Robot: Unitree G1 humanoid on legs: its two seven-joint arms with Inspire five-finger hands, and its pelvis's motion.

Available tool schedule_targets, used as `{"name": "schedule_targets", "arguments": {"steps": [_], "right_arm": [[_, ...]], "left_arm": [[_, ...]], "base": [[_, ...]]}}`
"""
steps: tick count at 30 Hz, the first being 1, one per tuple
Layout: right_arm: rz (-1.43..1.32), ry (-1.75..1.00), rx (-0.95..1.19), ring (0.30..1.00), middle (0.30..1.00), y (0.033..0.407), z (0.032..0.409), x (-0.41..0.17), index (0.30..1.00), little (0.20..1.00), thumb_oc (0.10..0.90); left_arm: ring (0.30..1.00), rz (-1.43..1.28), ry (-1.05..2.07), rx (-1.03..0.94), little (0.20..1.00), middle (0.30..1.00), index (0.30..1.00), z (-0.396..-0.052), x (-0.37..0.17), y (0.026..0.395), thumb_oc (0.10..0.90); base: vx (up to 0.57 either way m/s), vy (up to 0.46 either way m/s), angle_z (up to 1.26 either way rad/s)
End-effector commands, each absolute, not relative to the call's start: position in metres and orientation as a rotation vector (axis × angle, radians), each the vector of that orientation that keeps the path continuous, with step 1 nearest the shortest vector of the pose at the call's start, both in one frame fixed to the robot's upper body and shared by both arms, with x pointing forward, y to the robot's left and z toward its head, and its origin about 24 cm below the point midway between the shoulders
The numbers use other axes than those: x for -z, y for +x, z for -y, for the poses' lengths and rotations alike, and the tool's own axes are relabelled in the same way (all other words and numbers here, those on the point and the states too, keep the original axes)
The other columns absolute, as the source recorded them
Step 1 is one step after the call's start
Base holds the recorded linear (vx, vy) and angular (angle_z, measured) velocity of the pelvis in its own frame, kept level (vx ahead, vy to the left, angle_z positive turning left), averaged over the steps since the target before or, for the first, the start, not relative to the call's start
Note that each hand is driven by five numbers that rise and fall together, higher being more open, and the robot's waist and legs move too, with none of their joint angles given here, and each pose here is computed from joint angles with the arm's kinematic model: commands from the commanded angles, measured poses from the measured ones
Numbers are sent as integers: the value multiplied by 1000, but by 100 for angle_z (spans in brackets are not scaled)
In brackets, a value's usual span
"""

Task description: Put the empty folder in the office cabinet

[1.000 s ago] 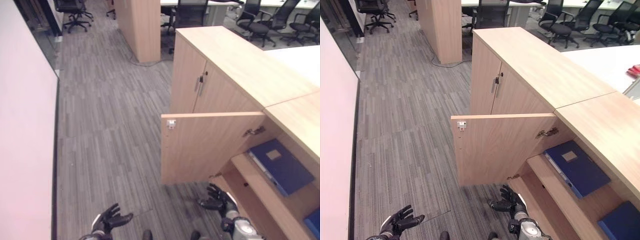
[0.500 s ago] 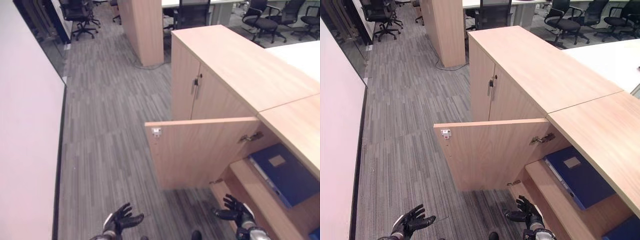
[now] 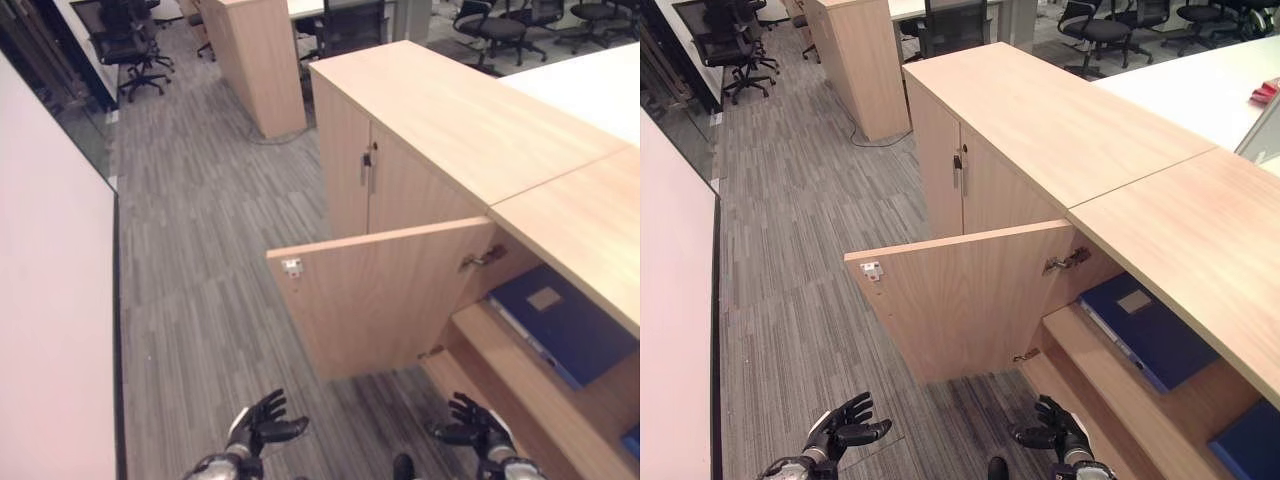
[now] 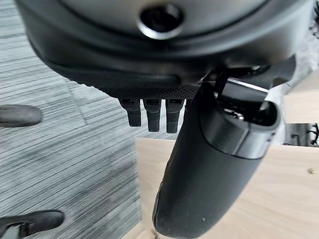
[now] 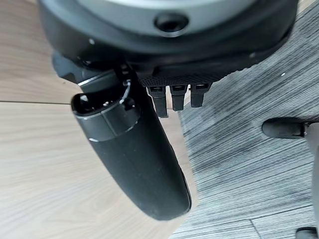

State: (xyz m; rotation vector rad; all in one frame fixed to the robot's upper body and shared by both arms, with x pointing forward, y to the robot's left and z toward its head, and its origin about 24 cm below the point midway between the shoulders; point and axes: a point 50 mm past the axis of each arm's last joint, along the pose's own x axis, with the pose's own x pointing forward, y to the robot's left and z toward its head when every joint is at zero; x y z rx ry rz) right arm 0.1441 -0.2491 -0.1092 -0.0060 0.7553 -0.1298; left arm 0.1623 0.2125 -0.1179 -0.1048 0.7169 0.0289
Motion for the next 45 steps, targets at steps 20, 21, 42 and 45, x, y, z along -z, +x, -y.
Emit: {"name": "schedule_targets", "arguments": {"steps": [20, 21, 42, 45], "right_arm": [[-700, 10, -3, 900, 900, 144, 237, 104, 900, 900, 800], [-702, 11, -5, 900, 900, 143, 237, 104, 900, 900, 800], [-754, -4, -36, 900, 900, 139, 229, 113, 900, 900, 800], [-754, -6, -32, 900, 900, 140, 230, 113, 900, 900, 800]], "left_arm": [[900, -218, 104, -359, 900, 900, 900, -350, -20, 269, 800], [900, -208, 118, -363, 900, 900, 900, -354, -26, 271, 800], [900, -154, 141, -63, 900, 900, 900, -287, -26, 298, 800], [900, -161, 121, 22, 900, 900, 900, -266, -16, 293, 800]], "base": [[54, 51, -18], [6, 26, -19], [-6, 7, -5], [0, 0, 0]]}}
